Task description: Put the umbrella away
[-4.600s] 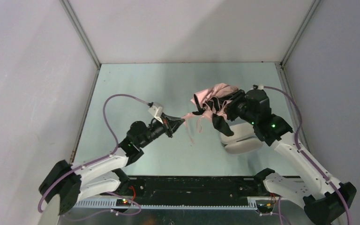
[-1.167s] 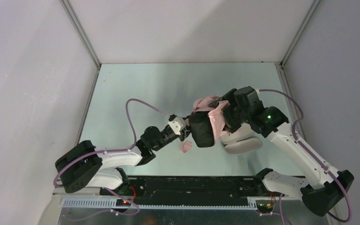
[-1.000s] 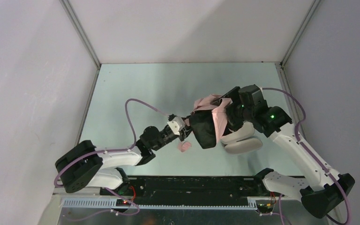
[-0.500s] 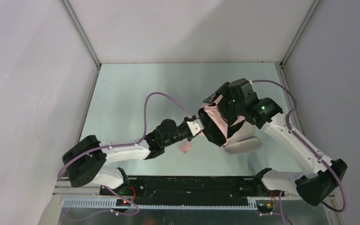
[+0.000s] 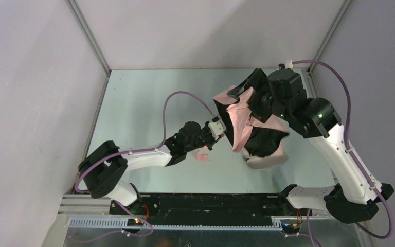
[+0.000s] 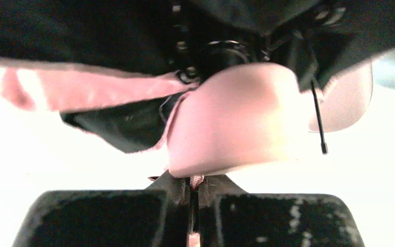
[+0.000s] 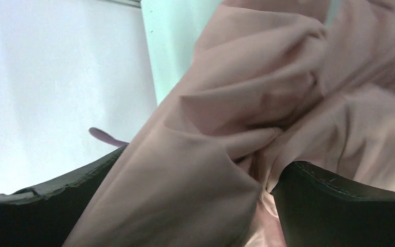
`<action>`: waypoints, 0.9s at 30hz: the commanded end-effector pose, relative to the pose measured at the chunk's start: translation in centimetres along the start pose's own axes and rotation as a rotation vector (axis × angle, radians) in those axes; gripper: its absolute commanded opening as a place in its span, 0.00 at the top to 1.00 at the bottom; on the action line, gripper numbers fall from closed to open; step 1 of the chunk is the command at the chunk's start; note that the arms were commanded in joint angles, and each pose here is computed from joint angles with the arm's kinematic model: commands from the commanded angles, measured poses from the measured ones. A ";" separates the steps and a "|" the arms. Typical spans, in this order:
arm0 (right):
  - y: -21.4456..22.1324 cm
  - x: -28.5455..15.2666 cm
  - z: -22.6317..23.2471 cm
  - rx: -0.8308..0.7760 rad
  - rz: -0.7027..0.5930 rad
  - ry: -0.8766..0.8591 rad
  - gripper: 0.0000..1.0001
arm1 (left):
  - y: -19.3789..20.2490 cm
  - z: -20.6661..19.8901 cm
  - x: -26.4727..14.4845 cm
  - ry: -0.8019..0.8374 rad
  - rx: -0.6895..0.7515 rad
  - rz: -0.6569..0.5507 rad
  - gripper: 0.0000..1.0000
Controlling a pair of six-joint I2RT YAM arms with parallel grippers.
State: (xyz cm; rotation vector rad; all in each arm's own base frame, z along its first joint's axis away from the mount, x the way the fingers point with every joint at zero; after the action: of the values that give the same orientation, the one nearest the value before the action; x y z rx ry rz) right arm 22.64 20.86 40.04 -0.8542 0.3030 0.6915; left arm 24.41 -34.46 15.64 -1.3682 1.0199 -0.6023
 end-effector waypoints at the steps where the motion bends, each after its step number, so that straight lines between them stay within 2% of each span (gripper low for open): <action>1: -2.0 -2.1 -0.6 -0.040 -0.091 0.009 0.01 | -1.7 -0.4 -0.2 0.011 -0.025 -0.053 1.00; 5: -3.1 -2.9 -2.0 -0.026 -0.147 0.040 0.01 | -2.4 -0.6 -0.9 0.015 -0.029 -0.080 1.00; 8: -1.9 -1.2 -3.7 -0.035 -0.113 0.040 0.01 | -3.6 -0.9 -1.7 0.023 -0.029 -0.116 1.00; 11: -1.4 -0.6 -3.9 -0.039 -0.124 -0.074 0.00 | -4.5 -1.7 -2.3 0.040 -0.010 -0.138 1.00; 15: 0.2 0.4 -4.4 -0.166 -0.093 -0.137 0.01 | -5.0 -2.3 -2.4 0.062 -0.024 -0.160 1.00; 19: 0.4 0.9 -4.9 -0.385 -0.092 -0.151 0.00 | -4.7 -2.9 -1.5 0.102 -0.061 -0.139 1.00; 22: -1.3 0.4 -4.8 -0.444 -0.175 -0.162 0.01 | -4.5 -3.4 -1.2 0.107 -0.067 -0.134 1.00; 27: -3.4 -1.2 -2.4 -0.461 -0.263 -0.310 0.01 | -2.5 -3.9 0.2 0.077 -0.017 -0.031 1.00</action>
State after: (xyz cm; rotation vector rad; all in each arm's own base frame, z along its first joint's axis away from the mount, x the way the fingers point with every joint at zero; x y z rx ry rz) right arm 23.95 16.56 35.96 -1.1568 0.0158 0.7102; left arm 21.57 -35.00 16.67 -1.3964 1.1000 -0.6282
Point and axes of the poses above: each gripper's point midway between its finger pads, its own x axis out along the fingers, its own z axis along the line the jaws close on, y = z × x, the point moved 3 cm from there along -x, back along the fingers, and after that the axes turned 15 degrees about -x, right-handed, at the moved point
